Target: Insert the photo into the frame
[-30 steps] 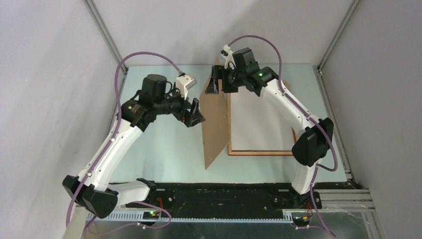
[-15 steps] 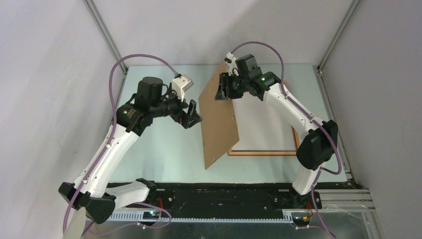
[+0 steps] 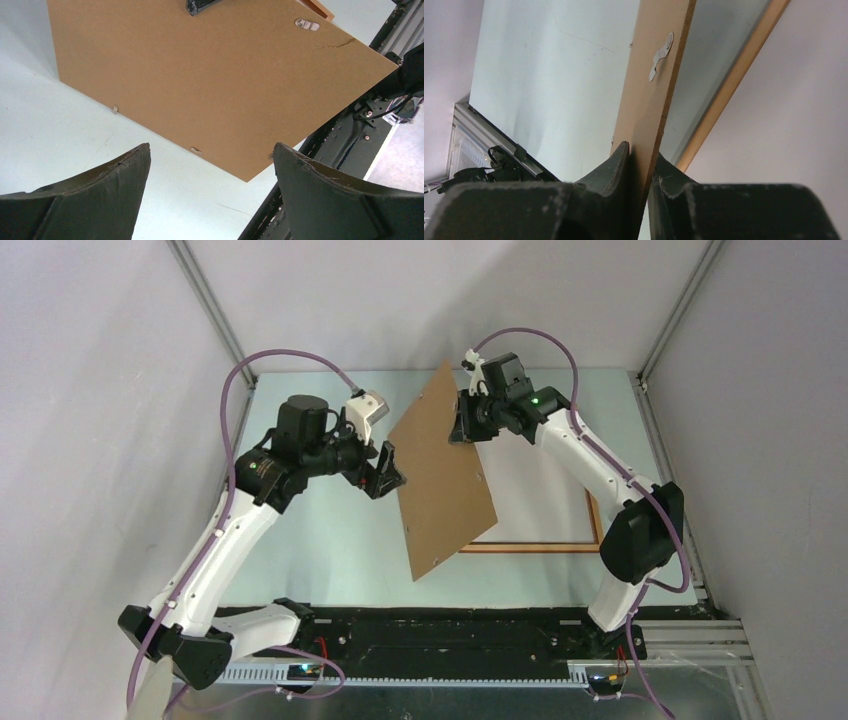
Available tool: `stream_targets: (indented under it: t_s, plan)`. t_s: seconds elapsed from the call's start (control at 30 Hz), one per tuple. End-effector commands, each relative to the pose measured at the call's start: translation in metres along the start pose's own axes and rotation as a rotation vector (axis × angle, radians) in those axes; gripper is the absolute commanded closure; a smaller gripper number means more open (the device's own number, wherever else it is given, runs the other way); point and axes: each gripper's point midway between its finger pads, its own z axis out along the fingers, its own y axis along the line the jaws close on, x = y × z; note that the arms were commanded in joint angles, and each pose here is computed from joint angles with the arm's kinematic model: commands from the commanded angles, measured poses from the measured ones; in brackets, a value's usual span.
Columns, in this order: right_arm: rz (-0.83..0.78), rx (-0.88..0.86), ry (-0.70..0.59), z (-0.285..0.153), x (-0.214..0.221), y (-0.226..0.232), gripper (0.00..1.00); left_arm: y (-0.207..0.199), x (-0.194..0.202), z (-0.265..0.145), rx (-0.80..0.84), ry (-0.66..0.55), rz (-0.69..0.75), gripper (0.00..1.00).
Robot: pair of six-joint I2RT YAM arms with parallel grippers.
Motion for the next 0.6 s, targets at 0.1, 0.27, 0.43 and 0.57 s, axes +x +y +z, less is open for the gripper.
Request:
stream_targets:
  t_s: [0.1,0.27,0.43,0.57]
  plan:
    - [-0.041,-0.014,-0.096,-0.029,-0.023,0.007,0.77,0.000,-0.003,-0.002,-0.008,-0.019,0.035,0.04]
    - [-0.028,-0.012,-0.106,-0.033,-0.026,0.003,0.82,0.001,-0.001,-0.001,-0.011,-0.014,0.037,0.04]
    - [-0.008,-0.010,-0.117,-0.038,-0.028,-0.003,1.00,0.004,0.002,0.000,-0.022,-0.007,0.042,0.04]
    - [0.015,-0.014,-0.133,-0.045,-0.030,-0.009,1.00,0.007,0.003,0.002,-0.030,0.000,0.048,0.04]
